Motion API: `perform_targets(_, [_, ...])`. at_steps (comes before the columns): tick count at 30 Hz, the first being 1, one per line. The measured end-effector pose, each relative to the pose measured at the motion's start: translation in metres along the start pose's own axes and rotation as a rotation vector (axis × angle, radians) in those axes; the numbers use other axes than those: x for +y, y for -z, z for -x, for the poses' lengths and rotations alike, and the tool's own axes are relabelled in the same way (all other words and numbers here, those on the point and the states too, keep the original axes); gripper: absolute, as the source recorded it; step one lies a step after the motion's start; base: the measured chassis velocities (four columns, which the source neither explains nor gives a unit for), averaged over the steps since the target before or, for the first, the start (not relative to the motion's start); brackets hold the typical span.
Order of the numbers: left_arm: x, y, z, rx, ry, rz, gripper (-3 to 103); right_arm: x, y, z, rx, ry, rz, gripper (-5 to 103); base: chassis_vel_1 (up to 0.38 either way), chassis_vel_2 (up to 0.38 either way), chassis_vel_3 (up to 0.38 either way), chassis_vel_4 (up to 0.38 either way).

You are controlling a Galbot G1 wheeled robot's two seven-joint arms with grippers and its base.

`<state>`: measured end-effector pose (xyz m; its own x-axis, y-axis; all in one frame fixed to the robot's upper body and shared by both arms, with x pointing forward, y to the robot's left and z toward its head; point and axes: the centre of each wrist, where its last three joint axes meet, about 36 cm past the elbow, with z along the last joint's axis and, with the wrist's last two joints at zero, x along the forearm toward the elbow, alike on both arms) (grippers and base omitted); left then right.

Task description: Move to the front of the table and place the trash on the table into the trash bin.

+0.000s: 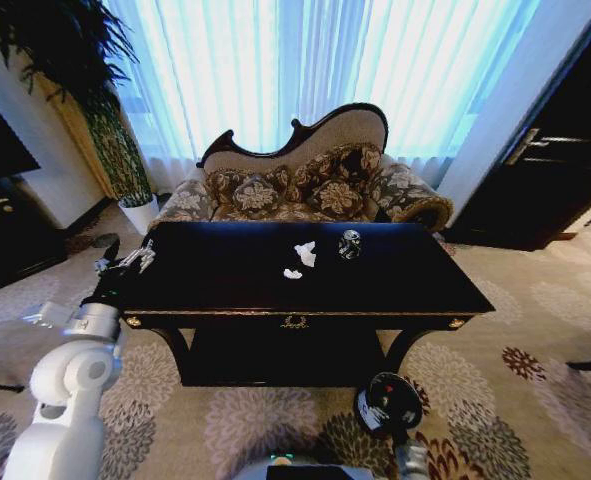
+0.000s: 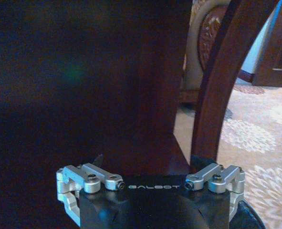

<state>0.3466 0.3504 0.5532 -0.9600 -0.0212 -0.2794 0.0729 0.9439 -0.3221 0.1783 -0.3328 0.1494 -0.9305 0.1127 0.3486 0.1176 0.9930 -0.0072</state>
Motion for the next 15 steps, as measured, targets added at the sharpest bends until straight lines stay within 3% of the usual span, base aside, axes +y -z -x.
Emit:
perform_targets(5, [-0.005, 0.001, -0.004, -0.007, -0.003, 0.002, 100, 0.005, 0.025, -0.039, 0.020, 0.044, 0.040, 100, 0.000, 0.000, 0.000, 0.000])
perform_targets(15, [-0.009, 0.005, -0.009, -0.012, -0.004, 0.012, 100, 0.025, 0.101, -0.090, -0.106, 0.144, 0.041, 100, 0.000, 0.000, 0.000, 0.000])
